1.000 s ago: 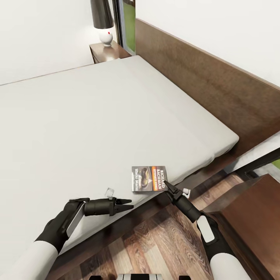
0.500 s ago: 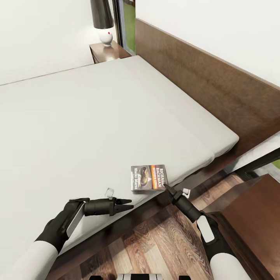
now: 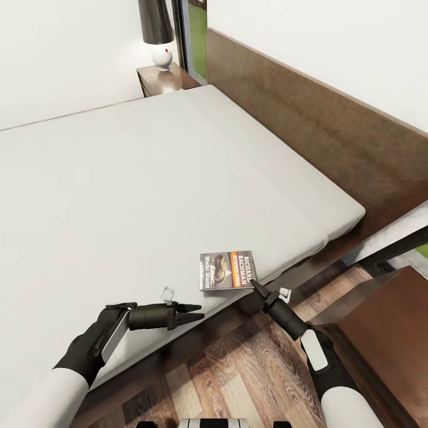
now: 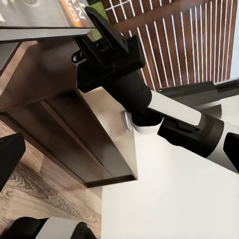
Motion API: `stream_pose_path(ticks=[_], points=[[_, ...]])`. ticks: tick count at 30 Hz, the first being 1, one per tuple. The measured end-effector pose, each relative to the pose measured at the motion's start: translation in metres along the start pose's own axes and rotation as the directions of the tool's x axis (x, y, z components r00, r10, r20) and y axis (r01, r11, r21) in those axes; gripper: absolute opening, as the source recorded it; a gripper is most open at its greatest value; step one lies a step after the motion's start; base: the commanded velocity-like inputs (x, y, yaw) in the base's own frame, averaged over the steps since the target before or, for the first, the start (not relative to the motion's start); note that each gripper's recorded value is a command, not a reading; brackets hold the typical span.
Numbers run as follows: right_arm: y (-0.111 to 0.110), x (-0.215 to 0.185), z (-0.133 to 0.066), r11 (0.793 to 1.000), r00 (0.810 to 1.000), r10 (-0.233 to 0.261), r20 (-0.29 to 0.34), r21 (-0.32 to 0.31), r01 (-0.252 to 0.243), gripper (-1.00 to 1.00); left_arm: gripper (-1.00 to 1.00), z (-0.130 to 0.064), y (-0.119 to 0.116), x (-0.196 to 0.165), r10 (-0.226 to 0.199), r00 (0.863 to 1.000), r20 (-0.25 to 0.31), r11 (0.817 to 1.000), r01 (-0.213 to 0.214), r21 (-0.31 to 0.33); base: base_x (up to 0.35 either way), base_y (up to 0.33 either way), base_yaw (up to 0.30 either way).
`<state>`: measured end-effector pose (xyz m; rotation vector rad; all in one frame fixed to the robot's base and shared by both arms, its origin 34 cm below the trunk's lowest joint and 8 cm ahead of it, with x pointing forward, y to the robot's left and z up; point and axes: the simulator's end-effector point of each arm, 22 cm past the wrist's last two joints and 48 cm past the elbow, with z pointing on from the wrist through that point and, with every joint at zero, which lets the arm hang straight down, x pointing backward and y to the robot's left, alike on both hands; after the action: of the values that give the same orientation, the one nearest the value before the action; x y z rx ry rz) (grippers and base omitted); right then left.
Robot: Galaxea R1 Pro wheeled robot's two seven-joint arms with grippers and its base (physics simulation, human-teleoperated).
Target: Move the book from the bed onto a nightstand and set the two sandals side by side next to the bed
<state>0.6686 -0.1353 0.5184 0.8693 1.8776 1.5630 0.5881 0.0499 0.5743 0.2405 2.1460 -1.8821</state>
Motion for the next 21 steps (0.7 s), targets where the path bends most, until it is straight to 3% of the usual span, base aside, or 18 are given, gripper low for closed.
stream_pose_path(ticks=[21], points=[[0.032,-0.002,-0.003,1.0,1.0,0.001,0.0,0.001,-0.001,-1.0,1.0,-0.003,-0.029,-0.013,-0.003,1.0,-0.001,1.0,0.003,-0.002,0.0,0.0,0.0]])
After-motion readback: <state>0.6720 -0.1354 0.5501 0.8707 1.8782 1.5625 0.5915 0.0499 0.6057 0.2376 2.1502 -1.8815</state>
